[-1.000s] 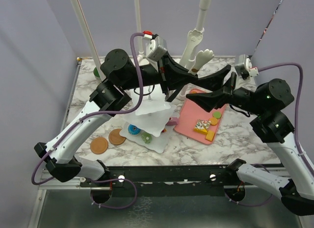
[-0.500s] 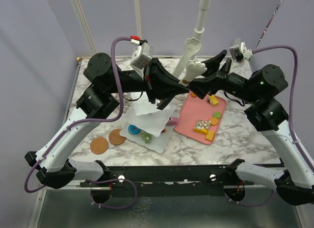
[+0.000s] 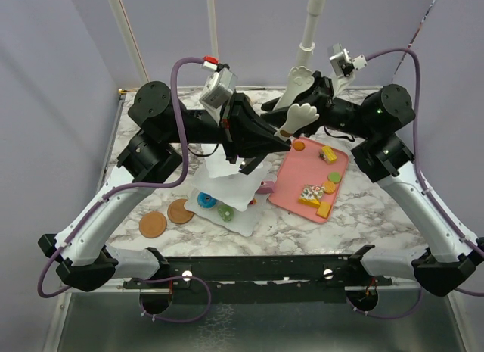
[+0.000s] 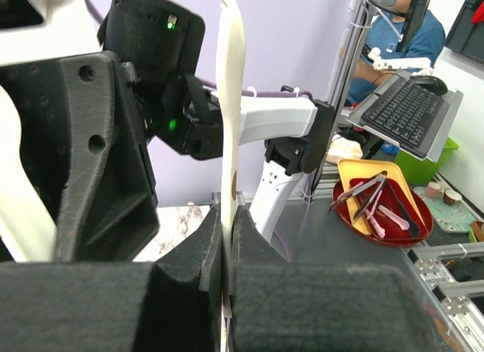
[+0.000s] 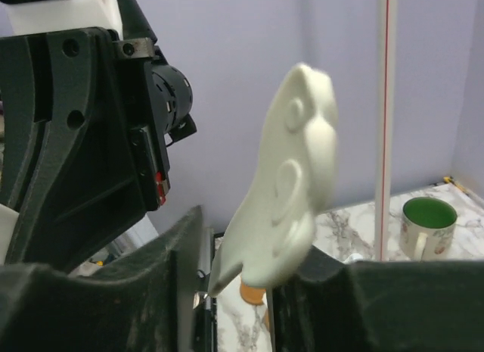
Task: Serve the afternoon tea
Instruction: Pick up the clamp from the tray.
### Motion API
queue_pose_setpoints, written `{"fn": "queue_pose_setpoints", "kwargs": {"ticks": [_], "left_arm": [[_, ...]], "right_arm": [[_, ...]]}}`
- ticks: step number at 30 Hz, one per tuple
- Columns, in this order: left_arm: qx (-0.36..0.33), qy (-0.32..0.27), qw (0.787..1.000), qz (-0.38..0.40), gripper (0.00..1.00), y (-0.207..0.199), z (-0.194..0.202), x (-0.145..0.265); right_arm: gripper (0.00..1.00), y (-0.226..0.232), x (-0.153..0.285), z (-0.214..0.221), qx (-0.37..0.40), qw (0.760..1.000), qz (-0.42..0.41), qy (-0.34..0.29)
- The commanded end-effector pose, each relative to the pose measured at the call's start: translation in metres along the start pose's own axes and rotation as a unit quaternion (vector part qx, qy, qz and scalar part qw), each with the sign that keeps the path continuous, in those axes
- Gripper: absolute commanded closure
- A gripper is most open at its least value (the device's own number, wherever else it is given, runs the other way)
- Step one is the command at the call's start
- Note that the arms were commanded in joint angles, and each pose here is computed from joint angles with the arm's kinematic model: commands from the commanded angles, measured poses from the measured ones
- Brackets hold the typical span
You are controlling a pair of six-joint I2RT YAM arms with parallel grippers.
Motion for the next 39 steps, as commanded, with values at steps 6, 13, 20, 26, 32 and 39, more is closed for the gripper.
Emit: {"fn": "queue_pose_setpoints", "kwargs": {"ticks": [6, 13, 20, 26, 32, 39], "left_arm": [[-0.055, -0.027, 0.998, -0.006, 1.0, -0.001, -0.017, 0.002], [-0.107, -0.043, 0.991, -0.068, 1.0, 0.01, -0.032, 0.008], [-0.138, -0.061, 0.985, -0.089, 1.0, 0.016, -0.048, 0.009], [-0.169, -0.075, 0.976, -0.114, 1.0, 0.021, -0.059, 0.014], [-0.196, -0.086, 0.964, -0.159, 1.0, 0.027, -0.065, 0.023], [-0.213, -0.103, 0.953, -0.19, 1.0, 0.031, -0.076, 0.03]], "right_arm": [[0.99, -0.007, 0.015, 0.003, -0.027, 0.998, -0.059, -0.004], [0.99, -0.011, 0.042, -0.011, -0.022, 0.994, -0.105, 0.009], [0.99, -0.012, 0.045, -0.006, -0.02, 0.994, -0.104, 0.021], [0.99, -0.012, 0.054, -0.001, -0.023, 0.994, -0.103, 0.011], [0.99, -0.008, 0.063, 0.0, -0.023, 0.994, -0.107, -0.014], [0.99, -0.013, 0.065, 0.002, -0.041, 0.989, -0.136, -0.036]]}}
Point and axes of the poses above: each gripper's point midway between its finger pads, its own x axis back along the fingers, its own y axis along the line the jaws close on, z = x × y, the point moved 10 cm from there along x, back along the fingers, and after that the axes turned 15 degrees about -x, right-handed, at the moved point
